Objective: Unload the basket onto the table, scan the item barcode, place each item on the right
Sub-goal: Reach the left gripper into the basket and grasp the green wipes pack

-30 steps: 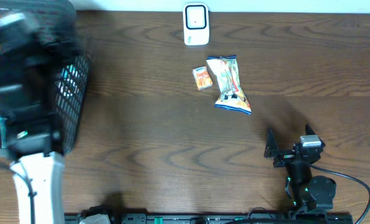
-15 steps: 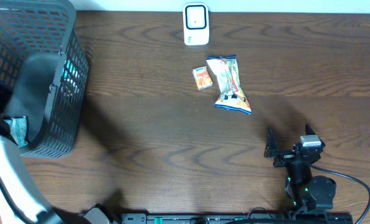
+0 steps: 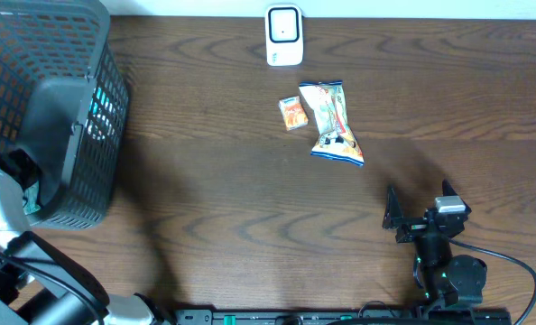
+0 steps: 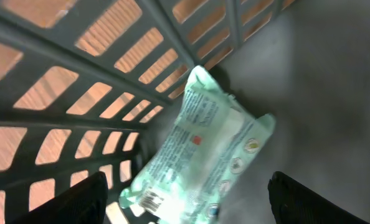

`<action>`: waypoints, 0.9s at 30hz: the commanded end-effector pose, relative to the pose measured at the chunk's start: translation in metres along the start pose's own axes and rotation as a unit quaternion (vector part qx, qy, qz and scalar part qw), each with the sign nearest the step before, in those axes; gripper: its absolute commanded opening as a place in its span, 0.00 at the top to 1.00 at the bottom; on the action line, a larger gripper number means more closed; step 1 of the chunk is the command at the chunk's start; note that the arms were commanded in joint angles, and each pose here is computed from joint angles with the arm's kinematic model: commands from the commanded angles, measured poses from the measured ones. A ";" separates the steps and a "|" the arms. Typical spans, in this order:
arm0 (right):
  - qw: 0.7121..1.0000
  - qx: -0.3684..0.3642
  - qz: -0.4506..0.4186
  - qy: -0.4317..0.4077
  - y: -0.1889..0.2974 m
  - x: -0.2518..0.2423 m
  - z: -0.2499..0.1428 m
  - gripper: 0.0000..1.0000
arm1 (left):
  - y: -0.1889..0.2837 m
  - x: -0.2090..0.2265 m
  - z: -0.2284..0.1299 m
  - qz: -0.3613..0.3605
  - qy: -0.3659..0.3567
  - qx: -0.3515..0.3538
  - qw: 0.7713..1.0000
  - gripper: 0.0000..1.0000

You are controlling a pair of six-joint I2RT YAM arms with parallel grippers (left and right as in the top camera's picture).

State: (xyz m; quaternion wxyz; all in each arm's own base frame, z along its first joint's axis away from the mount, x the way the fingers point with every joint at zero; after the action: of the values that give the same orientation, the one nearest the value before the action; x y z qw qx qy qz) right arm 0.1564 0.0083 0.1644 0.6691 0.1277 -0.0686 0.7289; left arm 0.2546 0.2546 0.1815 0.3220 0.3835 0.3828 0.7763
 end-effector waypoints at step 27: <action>1.000 0.000 0.000 -0.002 0.000 0.000 -0.001 0.01 | -0.064 -0.028 -0.022 -0.043 -0.113 0.052 0.991 0.60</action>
State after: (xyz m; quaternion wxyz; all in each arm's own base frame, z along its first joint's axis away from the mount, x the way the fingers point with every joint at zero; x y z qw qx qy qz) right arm 0.1564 0.0083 0.1644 0.6691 0.1277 -0.0686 0.7289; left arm 0.2616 0.2581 0.1152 0.3698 0.4718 0.3949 0.6962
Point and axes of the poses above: each gripper's point midway between its finger pads, its own y axis back along the fingers, its own x axis along the line the jaws close on, z = x × y, the point moved 9 cm from there along y, back along the fingers, and after that the axes turned 15 degrees about -y, right-handed, at the moved point
